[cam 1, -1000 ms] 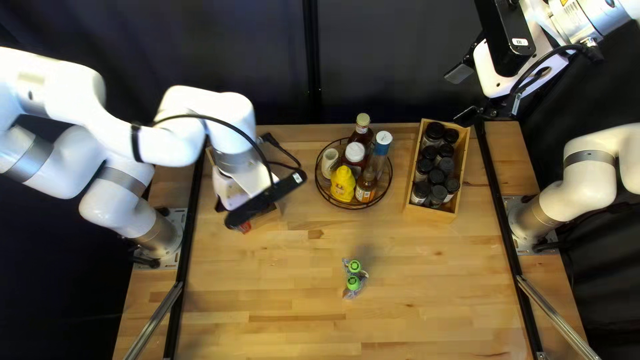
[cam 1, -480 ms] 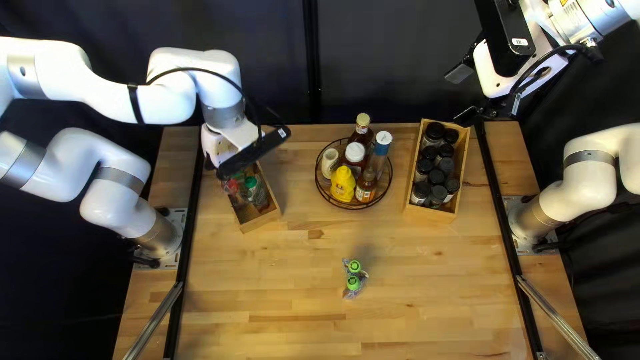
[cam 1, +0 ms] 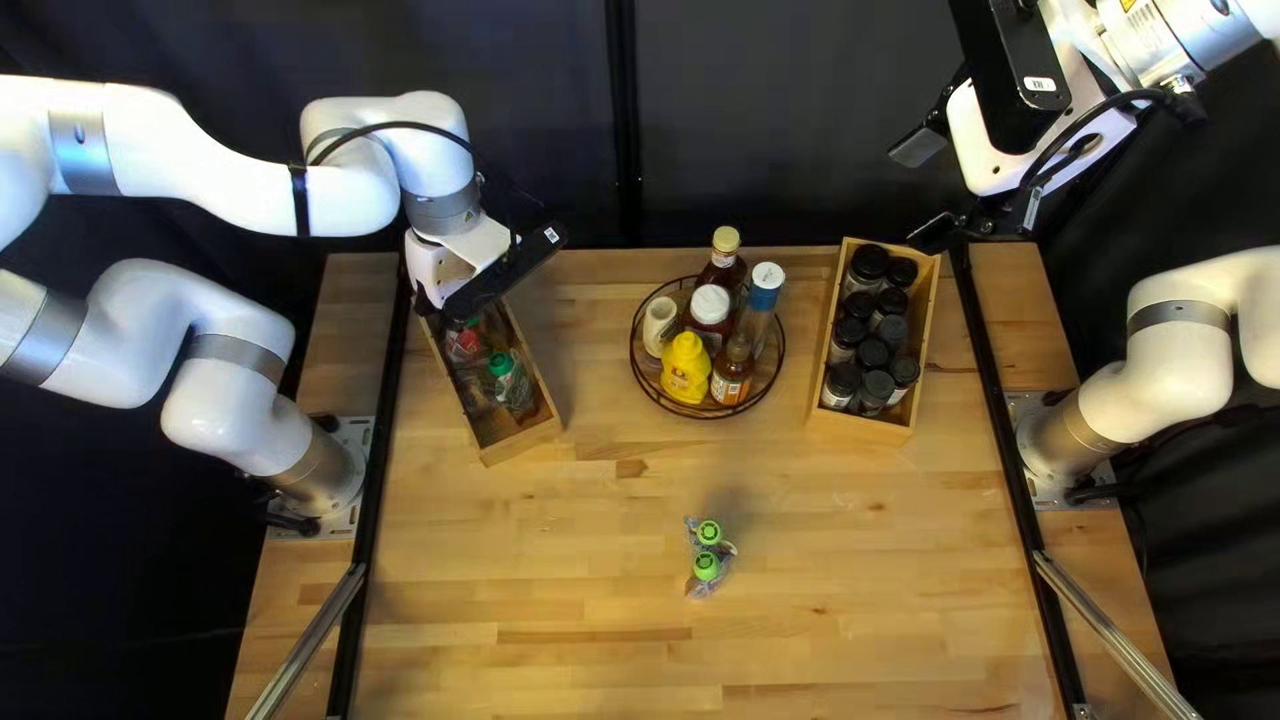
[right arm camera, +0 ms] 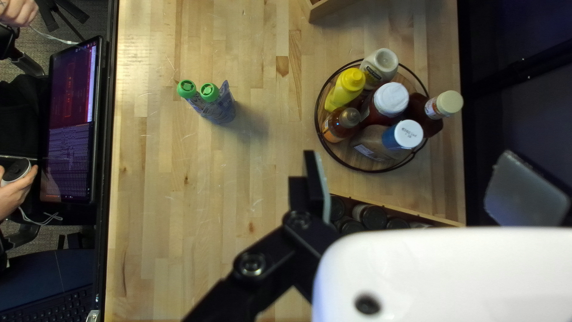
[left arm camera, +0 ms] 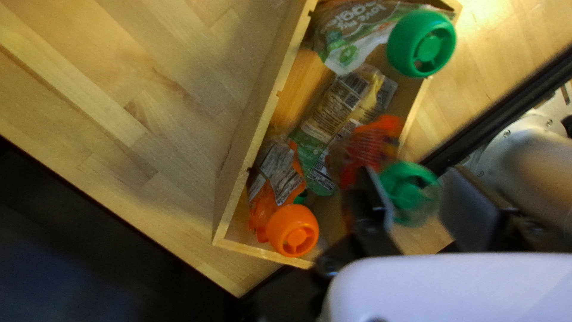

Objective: Separate condiments, baby food and spices and place it in 3 different racks/containers

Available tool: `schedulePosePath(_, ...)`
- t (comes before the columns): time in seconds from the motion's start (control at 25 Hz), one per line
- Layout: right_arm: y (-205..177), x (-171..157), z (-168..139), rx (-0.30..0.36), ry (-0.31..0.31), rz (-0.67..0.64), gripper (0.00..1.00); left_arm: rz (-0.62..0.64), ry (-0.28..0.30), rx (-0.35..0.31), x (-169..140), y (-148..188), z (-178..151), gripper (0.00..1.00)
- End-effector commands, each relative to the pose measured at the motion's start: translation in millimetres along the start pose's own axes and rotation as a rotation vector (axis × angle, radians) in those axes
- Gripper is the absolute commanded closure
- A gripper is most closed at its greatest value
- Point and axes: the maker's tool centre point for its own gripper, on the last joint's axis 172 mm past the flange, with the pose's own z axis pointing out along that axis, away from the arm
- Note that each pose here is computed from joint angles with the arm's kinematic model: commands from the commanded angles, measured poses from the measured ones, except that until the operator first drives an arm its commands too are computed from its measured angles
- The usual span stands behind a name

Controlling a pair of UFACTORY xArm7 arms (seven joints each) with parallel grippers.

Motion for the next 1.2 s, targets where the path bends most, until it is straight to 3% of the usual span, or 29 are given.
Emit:
schedulePosePath(0.04, 0, 0, 0, 0.000, 0.000, 0.000, 0.00, 0.023, -0.008, -0.001, 36, 8, -7, 0.00)
schedulePosePath(0.28, 0, 0, 0, 0.000, 0.000, 0.000, 0.00, 0.029, 0.028, 0.027, 88, 23, -9, 0.00)
schedulePosePath(0.52, 0, 0, 0, 0.000, 0.000, 0.000, 0.00, 0.049, 0.082, 0.072, 171, 52, -2, 0.00)
schedulePosePath(0.72, 0, 0, 0, 0.000, 0.000, 0.000, 0.00, 0.095, 0.131, 0.088, 223, 61, 5, 0.00)
schedulePosePath(0.96, 0, 0, 0, 0.000, 0.000, 0.000, 0.00, 0.183, 0.210, 0.099, 285, 48, 18, 0.00)
schedulePosePath(1.2, 0, 0, 0, 0.000, 0.000, 0.000, 0.00, 0.248, 0.242, 0.140, 339, 33, 44, 0.00)
